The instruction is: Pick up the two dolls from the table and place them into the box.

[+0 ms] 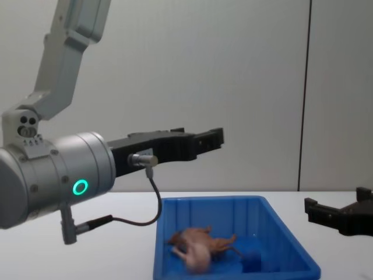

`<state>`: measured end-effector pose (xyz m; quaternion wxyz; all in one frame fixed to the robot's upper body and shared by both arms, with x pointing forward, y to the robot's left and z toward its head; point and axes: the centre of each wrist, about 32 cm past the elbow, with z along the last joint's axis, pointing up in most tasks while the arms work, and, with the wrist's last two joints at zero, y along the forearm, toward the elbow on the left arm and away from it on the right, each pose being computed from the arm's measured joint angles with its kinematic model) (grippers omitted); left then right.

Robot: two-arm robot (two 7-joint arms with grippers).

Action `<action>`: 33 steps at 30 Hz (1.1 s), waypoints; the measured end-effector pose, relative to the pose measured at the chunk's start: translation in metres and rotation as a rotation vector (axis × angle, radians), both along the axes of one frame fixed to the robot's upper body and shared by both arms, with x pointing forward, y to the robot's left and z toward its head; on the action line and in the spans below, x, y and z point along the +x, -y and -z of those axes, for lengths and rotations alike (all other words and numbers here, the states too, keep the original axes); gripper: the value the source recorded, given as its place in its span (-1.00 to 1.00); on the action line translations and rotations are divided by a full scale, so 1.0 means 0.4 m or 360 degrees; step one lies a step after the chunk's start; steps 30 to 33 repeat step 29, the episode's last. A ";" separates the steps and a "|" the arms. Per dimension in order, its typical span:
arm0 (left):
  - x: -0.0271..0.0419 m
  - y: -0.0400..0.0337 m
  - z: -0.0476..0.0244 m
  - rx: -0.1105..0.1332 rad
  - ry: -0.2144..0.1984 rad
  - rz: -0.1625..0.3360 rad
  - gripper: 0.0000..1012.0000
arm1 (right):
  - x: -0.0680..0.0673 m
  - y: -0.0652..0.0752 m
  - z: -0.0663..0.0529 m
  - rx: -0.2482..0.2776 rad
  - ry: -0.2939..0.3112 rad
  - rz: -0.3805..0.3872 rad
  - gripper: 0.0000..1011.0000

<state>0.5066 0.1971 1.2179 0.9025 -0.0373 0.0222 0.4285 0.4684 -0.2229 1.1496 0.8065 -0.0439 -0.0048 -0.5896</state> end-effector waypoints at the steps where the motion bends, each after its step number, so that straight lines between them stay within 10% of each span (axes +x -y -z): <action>1: 0.001 0.000 0.000 -0.0003 0.0002 0.0009 0.45 | 0.000 0.000 0.000 0.0000 0.0000 0.0000 0.98; 10: 0.010 0.005 0.003 -0.0035 0.0022 0.0077 0.96 | 0.000 0.000 0.000 0.0000 0.0000 0.0000 0.98; 33: 0.016 0.008 0.005 -0.0057 0.0036 0.0128 0.98 | 0.000 0.000 0.000 0.0000 0.0000 0.0000 0.98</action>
